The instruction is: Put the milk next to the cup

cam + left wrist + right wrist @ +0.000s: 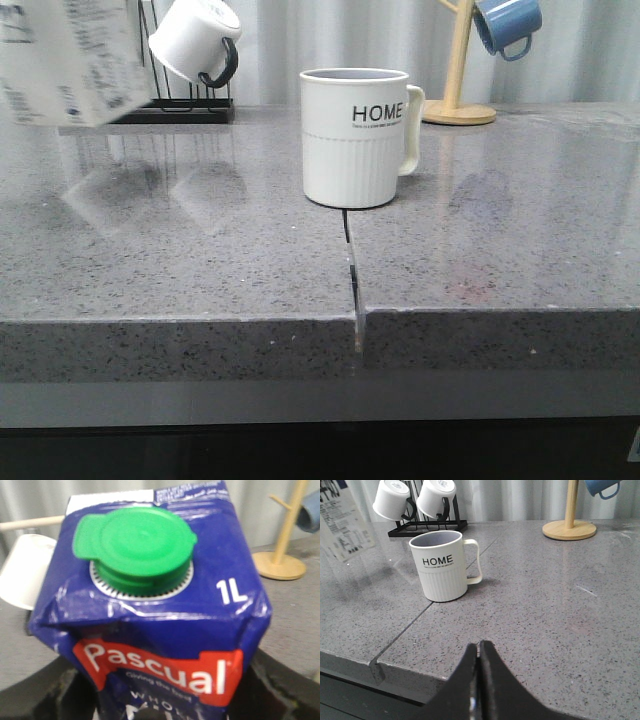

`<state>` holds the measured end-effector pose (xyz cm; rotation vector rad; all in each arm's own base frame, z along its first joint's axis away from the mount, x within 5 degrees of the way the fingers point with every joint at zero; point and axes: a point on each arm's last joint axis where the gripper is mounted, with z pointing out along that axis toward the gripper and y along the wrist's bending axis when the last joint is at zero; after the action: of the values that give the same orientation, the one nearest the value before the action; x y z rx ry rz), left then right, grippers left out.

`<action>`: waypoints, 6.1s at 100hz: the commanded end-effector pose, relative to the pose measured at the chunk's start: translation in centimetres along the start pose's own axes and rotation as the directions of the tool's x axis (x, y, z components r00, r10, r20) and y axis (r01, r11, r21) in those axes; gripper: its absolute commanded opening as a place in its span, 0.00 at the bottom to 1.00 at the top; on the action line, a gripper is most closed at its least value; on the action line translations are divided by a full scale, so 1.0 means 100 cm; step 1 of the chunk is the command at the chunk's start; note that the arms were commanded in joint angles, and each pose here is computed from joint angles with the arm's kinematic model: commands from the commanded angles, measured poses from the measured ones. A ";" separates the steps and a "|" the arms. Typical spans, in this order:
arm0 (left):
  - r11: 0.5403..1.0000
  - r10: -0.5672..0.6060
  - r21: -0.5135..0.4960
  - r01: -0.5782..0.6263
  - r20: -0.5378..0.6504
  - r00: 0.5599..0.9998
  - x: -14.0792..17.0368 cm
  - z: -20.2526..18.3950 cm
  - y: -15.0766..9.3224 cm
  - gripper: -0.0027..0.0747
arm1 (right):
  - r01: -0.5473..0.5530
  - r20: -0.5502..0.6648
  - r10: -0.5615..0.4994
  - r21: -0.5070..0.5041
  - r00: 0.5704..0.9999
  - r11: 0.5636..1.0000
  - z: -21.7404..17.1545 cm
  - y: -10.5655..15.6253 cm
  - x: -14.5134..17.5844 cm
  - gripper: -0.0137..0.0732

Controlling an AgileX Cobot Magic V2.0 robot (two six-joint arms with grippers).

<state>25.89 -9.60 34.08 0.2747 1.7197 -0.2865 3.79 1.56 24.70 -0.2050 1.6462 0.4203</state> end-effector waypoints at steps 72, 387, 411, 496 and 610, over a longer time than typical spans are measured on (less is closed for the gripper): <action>0.984 -0.057 0.172 0.035 0.123 0.991 0.019 0.047 -0.061 0.59 | 0.008 0.113 -0.006 -0.016 0.994 1.000 -0.005 0.002 -0.015 0.09; 0.946 0.068 -0.323 -0.002 0.193 0.979 0.177 -0.198 0.025 0.01 | 0.008 0.111 -0.006 -0.016 0.994 1.000 -0.005 0.002 -0.015 0.09; 0.946 0.068 -0.323 -0.002 0.193 0.979 0.177 -0.198 0.025 0.01 | 0.008 0.111 -0.006 -0.016 0.994 1.000 -0.005 0.002 -0.015 0.09; 0.946 0.068 -0.323 -0.002 0.193 0.979 0.177 -0.198 0.025 0.01 | -0.016 0.195 -0.057 0.355 0.979 0.935 0.012 -0.025 0.034 0.09; 0.946 0.068 -0.323 -0.002 0.193 0.979 0.177 -0.198 0.025 0.01 | -0.016 0.192 -0.056 0.354 0.980 0.935 0.012 -0.025 0.034 0.09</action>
<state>5.61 -0.07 20.14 0.0317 1.6048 0.0071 5.66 0.08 19.34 0.0960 1.6150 0.1167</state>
